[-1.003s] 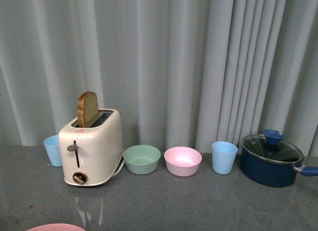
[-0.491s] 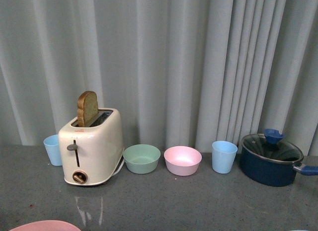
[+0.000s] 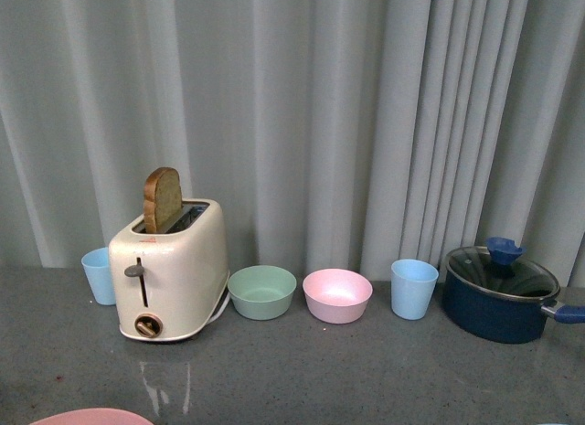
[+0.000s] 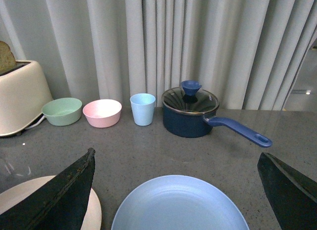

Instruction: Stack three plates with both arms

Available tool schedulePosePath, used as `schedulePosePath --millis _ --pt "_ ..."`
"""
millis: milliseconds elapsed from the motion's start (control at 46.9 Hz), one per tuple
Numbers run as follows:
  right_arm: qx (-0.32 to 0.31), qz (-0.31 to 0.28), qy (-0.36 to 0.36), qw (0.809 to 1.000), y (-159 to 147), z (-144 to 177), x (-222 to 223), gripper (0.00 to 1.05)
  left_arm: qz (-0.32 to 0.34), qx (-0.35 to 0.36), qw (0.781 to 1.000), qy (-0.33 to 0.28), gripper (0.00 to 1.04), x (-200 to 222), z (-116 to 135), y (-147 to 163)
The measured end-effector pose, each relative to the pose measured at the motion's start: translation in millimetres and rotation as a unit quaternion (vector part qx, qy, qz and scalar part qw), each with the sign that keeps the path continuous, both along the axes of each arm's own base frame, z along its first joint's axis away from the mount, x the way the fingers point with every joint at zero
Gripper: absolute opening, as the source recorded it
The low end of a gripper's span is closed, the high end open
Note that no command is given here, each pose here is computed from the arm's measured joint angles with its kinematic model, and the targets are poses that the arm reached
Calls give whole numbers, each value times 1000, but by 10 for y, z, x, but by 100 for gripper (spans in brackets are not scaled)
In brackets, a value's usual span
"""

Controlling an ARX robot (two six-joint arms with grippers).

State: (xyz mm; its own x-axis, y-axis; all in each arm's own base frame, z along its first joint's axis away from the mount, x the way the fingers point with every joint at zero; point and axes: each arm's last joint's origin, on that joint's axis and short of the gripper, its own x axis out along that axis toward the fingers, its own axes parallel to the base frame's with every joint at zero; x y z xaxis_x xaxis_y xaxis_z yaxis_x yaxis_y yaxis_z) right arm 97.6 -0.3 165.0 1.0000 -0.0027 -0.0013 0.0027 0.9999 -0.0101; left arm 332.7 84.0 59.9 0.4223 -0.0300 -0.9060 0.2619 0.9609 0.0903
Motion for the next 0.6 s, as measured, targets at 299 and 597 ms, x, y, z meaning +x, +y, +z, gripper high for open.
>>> schedulePosePath --millis 299,597 --pt "0 0 0 1000 0 0 0 97 -4 -24 1000 15 5 22 97 36" --pt "0 0 0 1000 0 0 0 97 10 -29 1000 2 4 238 426 341"
